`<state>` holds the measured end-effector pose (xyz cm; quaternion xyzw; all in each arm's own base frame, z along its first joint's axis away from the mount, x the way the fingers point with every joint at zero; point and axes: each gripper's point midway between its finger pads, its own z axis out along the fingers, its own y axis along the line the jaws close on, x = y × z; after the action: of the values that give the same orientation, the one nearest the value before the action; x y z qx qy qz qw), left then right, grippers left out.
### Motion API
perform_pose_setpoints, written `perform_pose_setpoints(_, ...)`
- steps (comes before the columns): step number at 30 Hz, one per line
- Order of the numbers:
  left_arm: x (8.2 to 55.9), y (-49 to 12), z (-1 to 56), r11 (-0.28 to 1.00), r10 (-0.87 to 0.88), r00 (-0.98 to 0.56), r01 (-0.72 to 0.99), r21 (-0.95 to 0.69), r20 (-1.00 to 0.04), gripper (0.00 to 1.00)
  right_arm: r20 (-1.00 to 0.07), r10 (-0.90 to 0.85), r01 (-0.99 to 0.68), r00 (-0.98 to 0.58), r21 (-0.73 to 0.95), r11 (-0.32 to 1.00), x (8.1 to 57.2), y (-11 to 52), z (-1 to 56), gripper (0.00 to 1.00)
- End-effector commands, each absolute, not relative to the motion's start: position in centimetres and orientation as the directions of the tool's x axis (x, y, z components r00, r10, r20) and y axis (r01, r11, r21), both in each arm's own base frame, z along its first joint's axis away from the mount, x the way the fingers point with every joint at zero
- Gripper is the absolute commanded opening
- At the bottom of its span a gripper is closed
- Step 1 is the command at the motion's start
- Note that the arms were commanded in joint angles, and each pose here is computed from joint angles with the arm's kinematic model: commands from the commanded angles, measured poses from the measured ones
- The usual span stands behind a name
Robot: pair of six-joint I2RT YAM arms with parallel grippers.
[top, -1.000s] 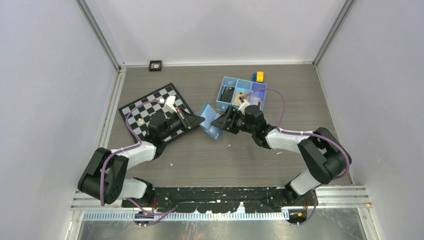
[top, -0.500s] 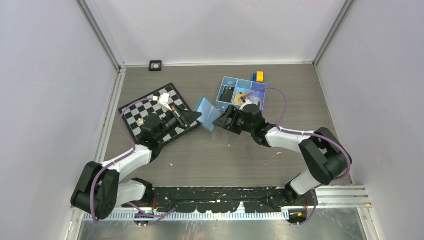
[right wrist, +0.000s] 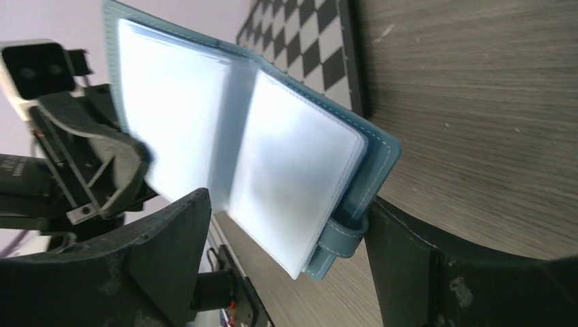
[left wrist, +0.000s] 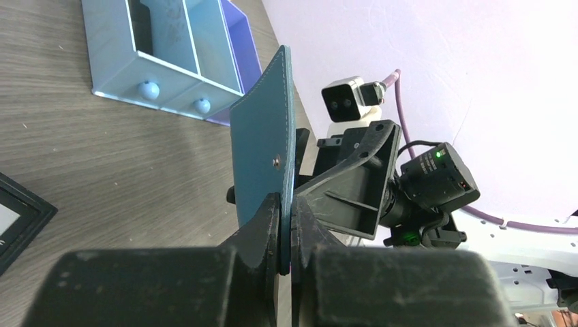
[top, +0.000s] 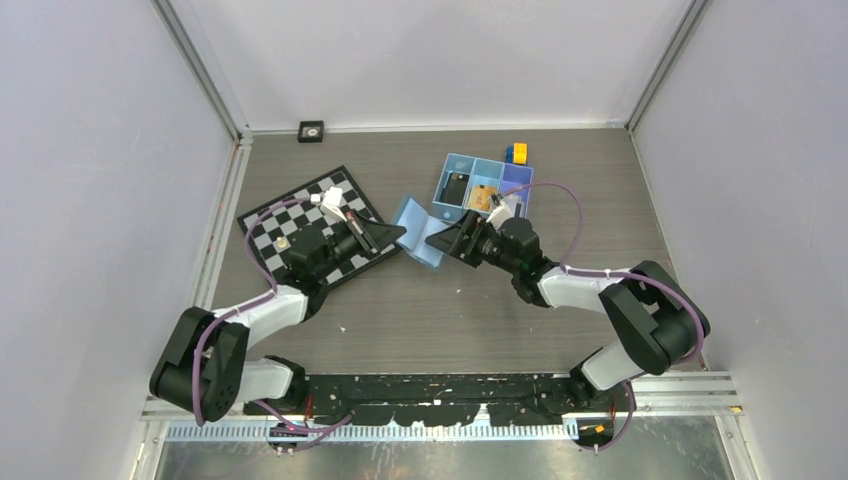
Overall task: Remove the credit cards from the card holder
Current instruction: Close the card holder at the center of the board.
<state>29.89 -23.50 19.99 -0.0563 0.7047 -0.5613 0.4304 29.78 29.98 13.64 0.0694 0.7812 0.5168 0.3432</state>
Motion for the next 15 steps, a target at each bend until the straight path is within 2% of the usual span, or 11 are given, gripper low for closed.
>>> perform_pose_setpoints(1, 30.0, -23.5, 22.1, 0.337, -0.571, -0.577, 0.483, -0.808, -0.583, 0.0, -0.474, 0.515, -0.382, -0.714, 0.881, 0.28, 29.8, 30.9, 18.7, 0.79)
perform_pose_setpoints(6, 30.7, -23.3, 20.2, 0.416, -0.533, -0.596, 0.434, -0.799, -0.601, 0.0, -0.489, 0.505, -0.394, -0.711, 0.872, 0.291, 29.7, 30.8, 19.0, 0.51)
perform_pose_setpoints(11, 30.6, -24.7, 19.7, 0.373, -0.499, -0.642, 0.446, -0.813, -0.582, 0.0, -0.491, 0.484, -0.384, -0.725, 0.87, 0.308, 29.9, 31.1, 18.5, 0.27)
perform_pose_setpoints(15, 30.4, -25.4, 19.7, 0.36, -0.481, -0.655, 0.458, -0.813, -0.582, 0.0, -0.486, 0.458, -0.28, -0.744, 0.85, 0.447, 31.1, 30.6, 15.5, 0.05)
